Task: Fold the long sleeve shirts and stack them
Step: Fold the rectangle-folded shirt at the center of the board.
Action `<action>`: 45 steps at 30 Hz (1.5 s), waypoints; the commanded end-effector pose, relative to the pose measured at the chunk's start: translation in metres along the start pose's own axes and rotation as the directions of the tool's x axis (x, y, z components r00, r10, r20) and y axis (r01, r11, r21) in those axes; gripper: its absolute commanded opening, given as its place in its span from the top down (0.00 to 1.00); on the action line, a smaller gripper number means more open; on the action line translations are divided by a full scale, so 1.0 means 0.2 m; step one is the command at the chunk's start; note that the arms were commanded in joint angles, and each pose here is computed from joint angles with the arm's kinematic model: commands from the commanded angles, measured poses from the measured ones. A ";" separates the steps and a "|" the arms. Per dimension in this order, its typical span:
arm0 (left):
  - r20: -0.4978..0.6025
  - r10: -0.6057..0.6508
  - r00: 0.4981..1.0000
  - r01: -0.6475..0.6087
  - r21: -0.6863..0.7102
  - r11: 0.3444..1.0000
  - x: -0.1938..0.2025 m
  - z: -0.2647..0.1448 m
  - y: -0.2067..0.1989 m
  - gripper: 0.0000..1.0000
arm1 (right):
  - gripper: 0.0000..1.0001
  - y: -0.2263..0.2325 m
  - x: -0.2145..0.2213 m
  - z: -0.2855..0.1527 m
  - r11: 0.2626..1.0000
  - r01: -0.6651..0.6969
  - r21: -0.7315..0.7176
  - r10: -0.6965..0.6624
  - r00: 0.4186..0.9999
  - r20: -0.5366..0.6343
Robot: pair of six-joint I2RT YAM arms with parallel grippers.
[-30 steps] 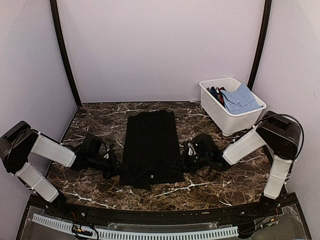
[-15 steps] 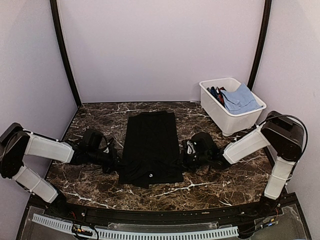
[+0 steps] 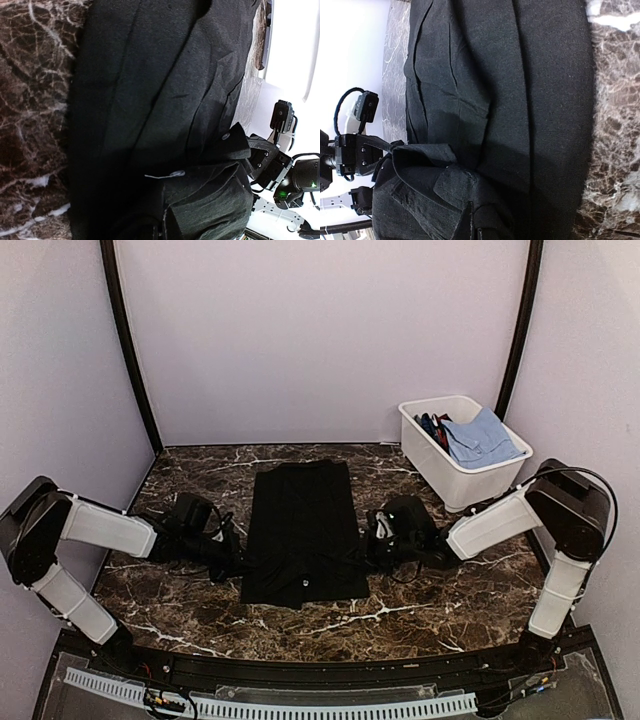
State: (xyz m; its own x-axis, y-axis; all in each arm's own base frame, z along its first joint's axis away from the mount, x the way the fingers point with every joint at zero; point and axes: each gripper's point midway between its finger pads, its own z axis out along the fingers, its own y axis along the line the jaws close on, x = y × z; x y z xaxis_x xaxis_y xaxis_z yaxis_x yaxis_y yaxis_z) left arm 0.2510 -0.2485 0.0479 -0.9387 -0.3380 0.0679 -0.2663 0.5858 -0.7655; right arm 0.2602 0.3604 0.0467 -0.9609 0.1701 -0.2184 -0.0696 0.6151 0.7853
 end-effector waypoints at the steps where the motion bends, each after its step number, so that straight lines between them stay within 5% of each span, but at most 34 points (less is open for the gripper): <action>1: 0.019 0.027 0.999 -0.027 0.008 1.000 -0.05 0.00 -0.05 0.99 | 1.00 0.10 -0.07 0.00 0.998 0.055 -0.042 -0.054 0.998 0.019; 6: 0.017 0.024 1.000 -0.024 -0.001 1.000 -0.07 0.02 -0.04 0.98 | 1.00 0.09 -0.08 0.03 0.998 0.057 -0.036 -0.057 0.998 0.007; 9: 0.023 0.026 0.999 -0.026 -0.002 1.000 -0.08 0.02 -0.04 0.84 | 1.00 0.09 -0.09 0.03 0.998 0.056 -0.037 -0.056 0.998 0.009; 13: 0.045 0.044 0.998 -0.043 -0.018 0.999 -0.10 0.01 -0.04 0.64 | 0.81 0.09 -0.10 0.02 0.998 0.062 -0.031 -0.062 0.998 0.015; 22: 0.089 0.115 0.989 -0.115 -0.001 0.993 -0.16 -0.05 -0.11 0.43 | 0.43 0.13 -0.15 -0.05 0.994 0.112 0.008 -0.112 0.993 0.045; 45: 0.074 0.095 0.993 -0.099 0.059 0.993 -0.34 -0.01 -0.21 0.49 | 0.38 0.08 -0.34 -0.01 0.995 0.094 0.023 -0.095 0.994 0.049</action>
State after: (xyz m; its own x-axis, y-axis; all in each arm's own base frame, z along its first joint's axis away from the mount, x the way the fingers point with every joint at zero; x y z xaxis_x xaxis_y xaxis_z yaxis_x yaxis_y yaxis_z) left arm 0.3072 -0.2462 0.0639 -0.9378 -0.3464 -0.0240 -0.1968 0.5872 -0.7852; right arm 0.3089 0.3571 0.0775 -0.9356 0.1257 -0.3298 -0.1660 0.6678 0.7256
